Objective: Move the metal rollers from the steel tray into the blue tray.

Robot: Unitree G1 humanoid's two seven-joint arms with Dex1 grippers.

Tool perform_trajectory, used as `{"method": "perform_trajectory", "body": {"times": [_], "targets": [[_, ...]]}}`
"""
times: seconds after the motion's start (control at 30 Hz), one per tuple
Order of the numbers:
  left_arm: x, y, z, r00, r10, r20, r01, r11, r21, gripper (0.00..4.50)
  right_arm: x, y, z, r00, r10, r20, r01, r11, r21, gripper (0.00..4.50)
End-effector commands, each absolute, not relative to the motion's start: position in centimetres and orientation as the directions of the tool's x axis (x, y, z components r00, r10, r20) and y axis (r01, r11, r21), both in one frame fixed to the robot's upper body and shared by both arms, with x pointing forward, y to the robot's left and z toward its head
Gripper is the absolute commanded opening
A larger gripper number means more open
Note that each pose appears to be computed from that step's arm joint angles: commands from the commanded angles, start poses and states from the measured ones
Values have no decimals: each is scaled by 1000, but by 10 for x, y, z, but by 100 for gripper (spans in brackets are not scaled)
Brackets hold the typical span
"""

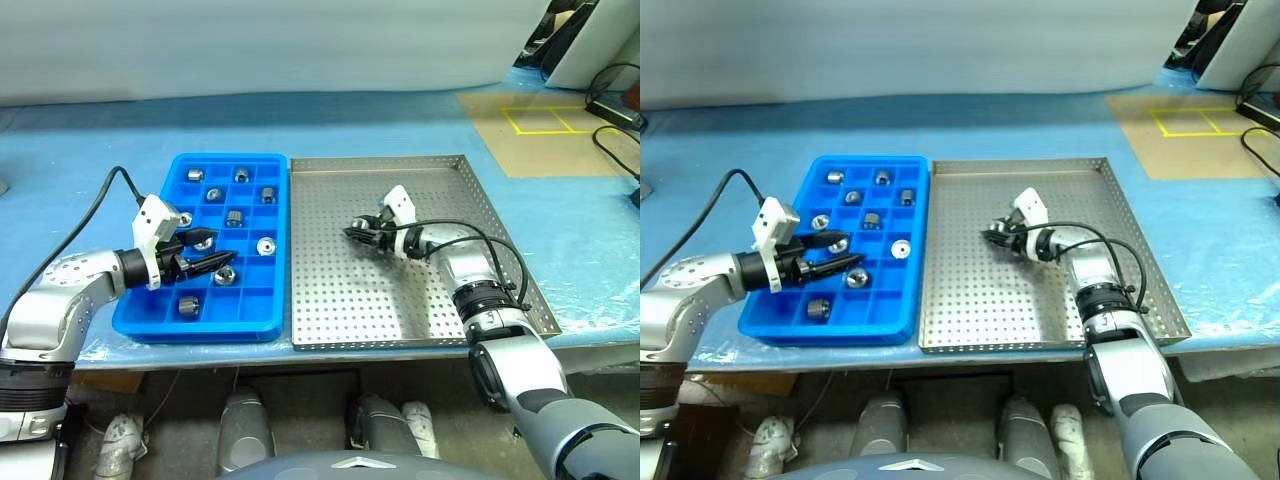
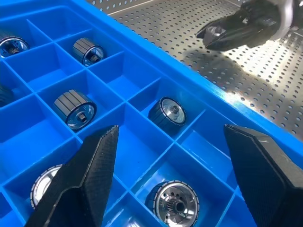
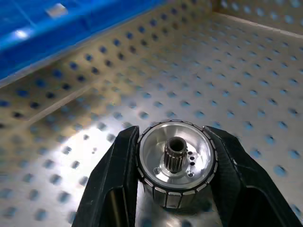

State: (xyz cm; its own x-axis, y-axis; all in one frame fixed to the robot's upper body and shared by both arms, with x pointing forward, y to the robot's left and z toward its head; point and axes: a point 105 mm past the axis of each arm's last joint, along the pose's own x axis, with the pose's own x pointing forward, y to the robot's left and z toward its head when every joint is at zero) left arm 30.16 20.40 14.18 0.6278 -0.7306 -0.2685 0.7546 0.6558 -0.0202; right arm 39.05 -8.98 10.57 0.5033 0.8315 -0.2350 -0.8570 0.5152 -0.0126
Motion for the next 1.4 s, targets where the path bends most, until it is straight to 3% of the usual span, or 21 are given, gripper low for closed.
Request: {"method": "perform_trajectory", "body": {"times": [0.03,0.17,0.37,0.5,0.77,1.0,1.03,1.13,1.3,1.4], "targets": [[284,203,160,585,-768,-261,801,597,36,375,358,-40,183,284,956,-66,-958,280,-68,167],[278,212,157,592,-747,-303,790,611,39,375,308,-4,202,28,998,-59,-999,26,-30,167],[268,216,157,598,-737,-315,783,622,32,375,286,19,196,-136,988,-76,-987,-128,99,167],[261,210,151,603,-733,-314,776,631,15,375,278,31,166,-191,978,-84,-941,-158,299,167],[253,196,149,617,-736,-277,762,648,-24,375,270,48,127,-215,964,-154,-910,-141,391,167],[253,193,147,619,-734,-280,759,650,-26,375,276,51,128,-208,962,-175,-938,-145,315,167],[254,193,147,620,-732,-281,759,651,-23,375,277,50,127,-198,964,-176,-940,-136,312,238],[257,193,148,618,-736,-279,761,648,-23,375,282,46,122,-162,966,-203,-943,-91,319,327],[262,189,150,605,-749,-269,774,632,-20,375,292,33,129,-102,975,-197,-952,-39,302,327],[268,185,152,597,-761,-256,785,620,-13,375,312,16,144,8,985,-170,-966,52,254,327]]}}
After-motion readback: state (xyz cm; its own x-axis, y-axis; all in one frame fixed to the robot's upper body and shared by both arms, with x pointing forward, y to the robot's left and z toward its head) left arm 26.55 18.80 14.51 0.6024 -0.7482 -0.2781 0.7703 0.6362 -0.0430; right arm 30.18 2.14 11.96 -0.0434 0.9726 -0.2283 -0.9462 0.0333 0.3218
